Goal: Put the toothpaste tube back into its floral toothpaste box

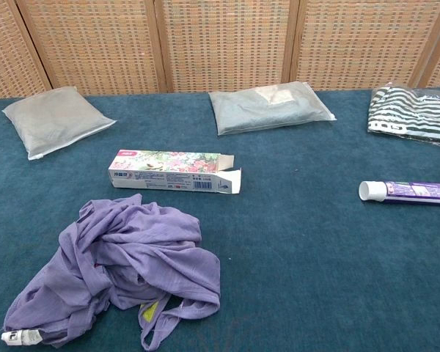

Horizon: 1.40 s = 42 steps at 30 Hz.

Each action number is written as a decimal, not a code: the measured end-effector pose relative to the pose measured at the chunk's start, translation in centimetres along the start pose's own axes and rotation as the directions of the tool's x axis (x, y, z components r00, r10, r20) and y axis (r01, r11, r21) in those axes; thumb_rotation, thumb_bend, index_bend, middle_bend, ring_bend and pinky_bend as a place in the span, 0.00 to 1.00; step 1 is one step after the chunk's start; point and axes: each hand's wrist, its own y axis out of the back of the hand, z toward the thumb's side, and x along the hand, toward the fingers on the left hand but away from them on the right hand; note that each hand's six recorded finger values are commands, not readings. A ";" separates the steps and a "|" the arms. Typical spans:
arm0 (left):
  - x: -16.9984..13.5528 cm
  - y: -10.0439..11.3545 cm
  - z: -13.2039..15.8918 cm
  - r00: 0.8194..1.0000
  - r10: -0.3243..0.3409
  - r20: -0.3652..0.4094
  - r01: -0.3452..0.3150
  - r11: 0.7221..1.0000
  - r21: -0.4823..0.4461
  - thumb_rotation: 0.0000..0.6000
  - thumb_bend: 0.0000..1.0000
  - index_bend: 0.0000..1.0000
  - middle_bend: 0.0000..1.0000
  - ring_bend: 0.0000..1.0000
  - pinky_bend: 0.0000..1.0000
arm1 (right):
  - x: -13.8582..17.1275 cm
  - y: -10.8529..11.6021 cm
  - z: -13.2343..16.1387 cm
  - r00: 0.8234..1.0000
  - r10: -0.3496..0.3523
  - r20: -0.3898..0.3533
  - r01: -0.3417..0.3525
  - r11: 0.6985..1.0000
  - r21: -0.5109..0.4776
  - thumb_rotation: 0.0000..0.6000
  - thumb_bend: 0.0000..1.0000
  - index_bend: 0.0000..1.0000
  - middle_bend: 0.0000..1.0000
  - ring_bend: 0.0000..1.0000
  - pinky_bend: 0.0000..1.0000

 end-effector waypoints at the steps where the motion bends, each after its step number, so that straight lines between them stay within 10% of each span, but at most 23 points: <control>1: 0.0 0.0 0.0 1.000 0.003 0.000 -0.003 1.000 0.003 1.00 0.06 0.00 0.00 0.00 0.00 | 0.1 0.0 -0.1 1.000 0.000 -0.001 0.000 1.000 0.000 1.00 0.00 0.00 0.00 0.00 0.00; 14: 0.1 -0.1 -0.2 1.000 0.014 -0.014 -0.014 1.000 0.008 1.00 0.06 0.00 0.00 0.00 0.00 | -2.3 -1.7 1.6 0.994 0.079 -0.080 -0.084 0.994 -0.064 1.00 0.00 0.01 0.01 0.00 0.00; 25: 1.8 -1.3 -1.4 0.997 -0.013 -0.082 0.016 0.999 0.035 1.00 0.06 0.00 0.00 0.00 0.00 | -10.7 -5.5 8.5 0.960 0.190 -0.206 -0.226 0.960 -0.164 1.00 0.20 0.28 0.31 0.20 0.23; 42: 3.1 -2.5 -1.8 0.992 -0.041 -0.121 0.049 0.997 0.065 1.00 0.06 0.00 0.00 0.00 0.00 | -14.0 -11.4 8.6 0.950 0.284 -0.133 -0.298 0.950 -0.099 1.00 0.40 0.32 0.35 0.23 0.25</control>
